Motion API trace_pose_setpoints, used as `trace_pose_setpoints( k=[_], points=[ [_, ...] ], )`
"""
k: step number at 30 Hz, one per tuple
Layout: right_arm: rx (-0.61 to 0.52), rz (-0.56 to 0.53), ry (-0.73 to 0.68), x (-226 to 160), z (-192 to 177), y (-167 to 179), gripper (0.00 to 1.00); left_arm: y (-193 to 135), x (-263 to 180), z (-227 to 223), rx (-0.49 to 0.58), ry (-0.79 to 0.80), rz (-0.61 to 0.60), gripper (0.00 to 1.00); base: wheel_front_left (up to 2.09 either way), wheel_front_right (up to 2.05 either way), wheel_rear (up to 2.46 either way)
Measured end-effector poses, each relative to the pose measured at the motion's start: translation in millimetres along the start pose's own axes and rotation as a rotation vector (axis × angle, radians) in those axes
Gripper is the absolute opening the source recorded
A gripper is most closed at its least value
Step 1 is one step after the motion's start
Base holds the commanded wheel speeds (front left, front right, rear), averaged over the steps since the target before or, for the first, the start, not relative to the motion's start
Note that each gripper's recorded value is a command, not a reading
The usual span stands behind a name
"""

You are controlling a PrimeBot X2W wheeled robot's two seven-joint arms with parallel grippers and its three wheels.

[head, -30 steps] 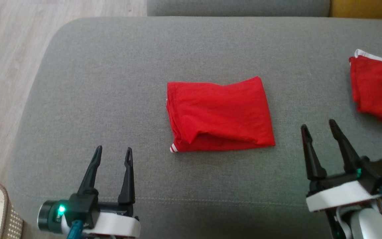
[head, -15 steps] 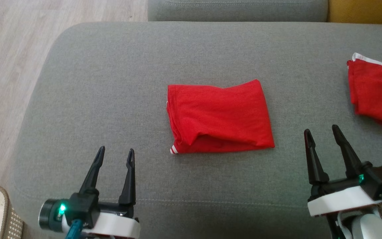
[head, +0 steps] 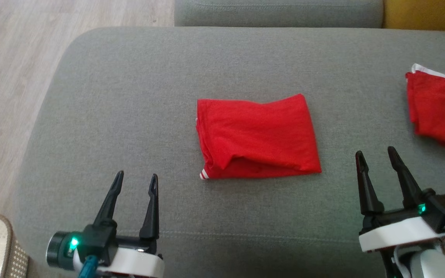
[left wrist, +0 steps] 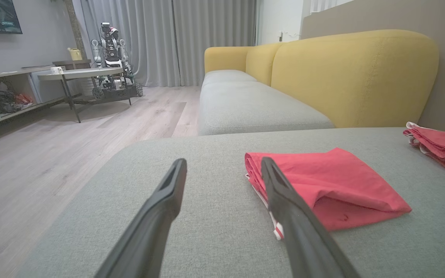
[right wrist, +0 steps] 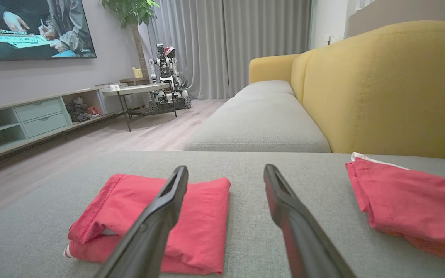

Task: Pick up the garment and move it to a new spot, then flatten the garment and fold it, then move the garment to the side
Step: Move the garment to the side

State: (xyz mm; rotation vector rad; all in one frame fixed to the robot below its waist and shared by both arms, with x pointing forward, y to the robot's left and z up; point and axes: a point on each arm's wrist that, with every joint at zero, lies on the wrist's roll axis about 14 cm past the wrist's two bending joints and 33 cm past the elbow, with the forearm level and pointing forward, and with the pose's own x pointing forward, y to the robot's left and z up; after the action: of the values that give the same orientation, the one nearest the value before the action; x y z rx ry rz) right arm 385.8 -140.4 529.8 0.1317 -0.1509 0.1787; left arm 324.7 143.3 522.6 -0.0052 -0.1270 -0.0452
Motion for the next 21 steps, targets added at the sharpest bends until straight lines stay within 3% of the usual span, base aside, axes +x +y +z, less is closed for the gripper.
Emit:
trace_pose_setpoints(
  k=[6,12,21],
  points=[
    [0.05,0.041,0.064,8.7,-24.1,15.5,1.0,2.0,0.4,-8.0,-0.002,0.028,0.005,1.0,0.0,0.0,0.0],
    [0.091,0.081,0.163,54.1,-61.0,29.0,1.0,-0.7,7.5,-12.4,-0.003,0.041,-0.005,1.0,0.0,0.0,0.0],
    [0.092,0.095,0.405,93.7,-123.5,16.5,1.0,-2.2,12.1,-22.1,-0.001,0.074,-0.007,1.0,0.0,0.0,0.0]
  ],
)
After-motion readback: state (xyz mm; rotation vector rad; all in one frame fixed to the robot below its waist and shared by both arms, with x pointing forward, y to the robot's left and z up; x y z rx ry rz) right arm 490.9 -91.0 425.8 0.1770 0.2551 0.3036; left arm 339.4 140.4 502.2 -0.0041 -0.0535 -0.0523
